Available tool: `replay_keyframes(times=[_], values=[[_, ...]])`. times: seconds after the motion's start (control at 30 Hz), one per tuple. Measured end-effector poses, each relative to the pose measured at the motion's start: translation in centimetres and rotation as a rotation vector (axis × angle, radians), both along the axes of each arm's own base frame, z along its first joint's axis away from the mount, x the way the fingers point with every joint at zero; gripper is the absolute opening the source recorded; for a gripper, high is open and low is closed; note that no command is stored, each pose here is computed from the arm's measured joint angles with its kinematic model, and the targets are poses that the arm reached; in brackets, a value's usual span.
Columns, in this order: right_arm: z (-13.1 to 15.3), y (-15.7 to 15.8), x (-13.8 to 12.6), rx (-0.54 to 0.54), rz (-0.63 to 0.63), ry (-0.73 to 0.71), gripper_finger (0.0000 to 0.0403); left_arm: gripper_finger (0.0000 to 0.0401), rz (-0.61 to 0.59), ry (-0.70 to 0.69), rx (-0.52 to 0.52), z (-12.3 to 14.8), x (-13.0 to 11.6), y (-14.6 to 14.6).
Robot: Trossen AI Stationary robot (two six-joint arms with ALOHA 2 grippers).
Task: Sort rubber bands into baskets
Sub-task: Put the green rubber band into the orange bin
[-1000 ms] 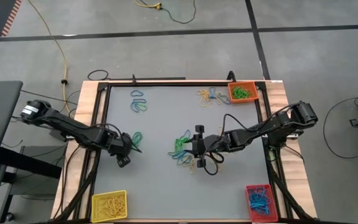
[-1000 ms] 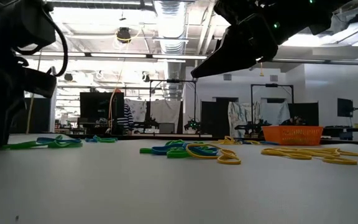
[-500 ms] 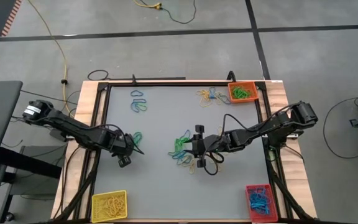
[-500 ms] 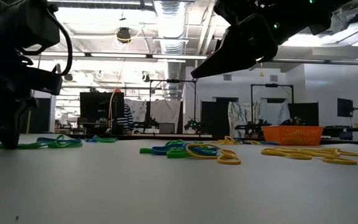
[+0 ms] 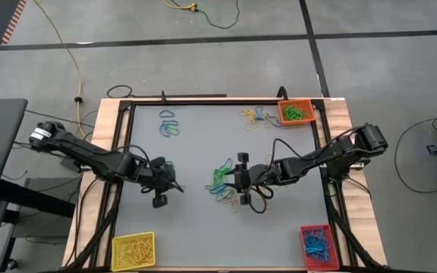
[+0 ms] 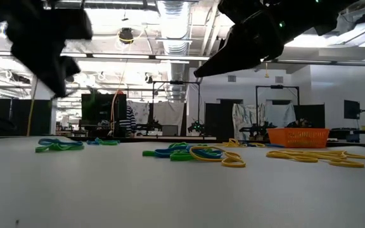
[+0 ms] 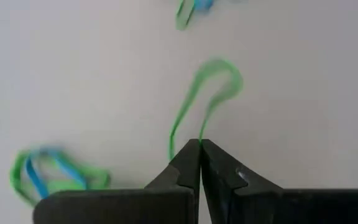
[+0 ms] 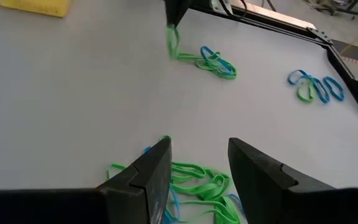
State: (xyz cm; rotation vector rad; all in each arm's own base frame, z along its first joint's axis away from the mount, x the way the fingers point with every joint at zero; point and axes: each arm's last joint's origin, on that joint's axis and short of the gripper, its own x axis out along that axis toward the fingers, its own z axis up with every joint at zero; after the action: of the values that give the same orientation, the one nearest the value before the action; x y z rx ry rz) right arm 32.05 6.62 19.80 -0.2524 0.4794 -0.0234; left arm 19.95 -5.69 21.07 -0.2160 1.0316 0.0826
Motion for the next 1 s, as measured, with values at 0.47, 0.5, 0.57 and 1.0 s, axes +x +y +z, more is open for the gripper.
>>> replay_keyframes(times=[0.47,0.5,0.57,1.0], values=[[-0.1,0.7,1.7,0.046,0.145,-0.182,0.0189,0.0000,-0.202,-0.328,0.061,2.7,3.4,-0.1],[-0.3,0.8,1.9,0.042,0.147,-0.188,0.0189,0.0000,-0.214,-0.338,0.064,2.6,3.7,-0.1],[-0.6,0.9,2.2,0.043,0.158,-0.207,0.0189,0.0000,-0.243,-0.369,0.065,2.4,4.5,0.0],[-1.4,0.3,3.0,0.047,0.145,-0.207,0.0189,0.0000,-0.342,-0.436,0.043,0.5,7.6,0.9]])
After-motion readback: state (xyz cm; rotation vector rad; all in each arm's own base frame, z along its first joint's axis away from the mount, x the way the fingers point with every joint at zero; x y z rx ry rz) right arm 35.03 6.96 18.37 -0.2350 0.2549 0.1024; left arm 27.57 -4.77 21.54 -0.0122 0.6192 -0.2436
